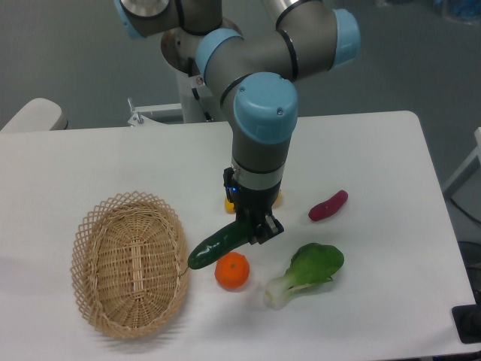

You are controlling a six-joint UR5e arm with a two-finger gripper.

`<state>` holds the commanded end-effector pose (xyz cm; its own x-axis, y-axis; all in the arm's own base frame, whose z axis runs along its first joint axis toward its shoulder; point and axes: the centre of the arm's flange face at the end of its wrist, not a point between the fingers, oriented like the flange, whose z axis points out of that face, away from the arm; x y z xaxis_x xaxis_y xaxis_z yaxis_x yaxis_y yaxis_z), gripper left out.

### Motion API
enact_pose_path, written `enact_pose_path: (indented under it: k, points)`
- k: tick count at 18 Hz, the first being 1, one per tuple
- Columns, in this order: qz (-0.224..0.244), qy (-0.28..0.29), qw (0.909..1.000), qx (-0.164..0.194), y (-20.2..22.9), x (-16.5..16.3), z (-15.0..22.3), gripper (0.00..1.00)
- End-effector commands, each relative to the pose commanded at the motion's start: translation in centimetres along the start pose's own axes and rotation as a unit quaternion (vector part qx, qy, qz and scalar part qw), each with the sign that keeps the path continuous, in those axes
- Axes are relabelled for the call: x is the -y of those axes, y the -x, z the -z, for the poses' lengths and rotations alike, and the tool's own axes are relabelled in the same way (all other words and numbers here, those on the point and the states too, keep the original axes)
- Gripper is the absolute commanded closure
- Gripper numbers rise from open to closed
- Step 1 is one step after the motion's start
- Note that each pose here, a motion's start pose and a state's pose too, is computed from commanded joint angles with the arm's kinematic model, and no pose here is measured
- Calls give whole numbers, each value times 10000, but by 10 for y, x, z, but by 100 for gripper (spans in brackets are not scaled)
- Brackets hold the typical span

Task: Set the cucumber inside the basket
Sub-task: 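Lift the held green cucumber and carry it toward the wicker basket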

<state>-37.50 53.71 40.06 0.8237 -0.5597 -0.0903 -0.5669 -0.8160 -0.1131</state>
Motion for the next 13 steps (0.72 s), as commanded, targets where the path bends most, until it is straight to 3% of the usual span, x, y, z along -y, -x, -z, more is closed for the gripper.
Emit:
enact_pose_path:
  k: [7,11,13]
  points:
    - [-25,25,10000,-56,-10,6,-3,79]
    - [94,64,9999,-95,-25,34,-7,79]
    - [392,105,9990,-188,-36,47,-12,79]
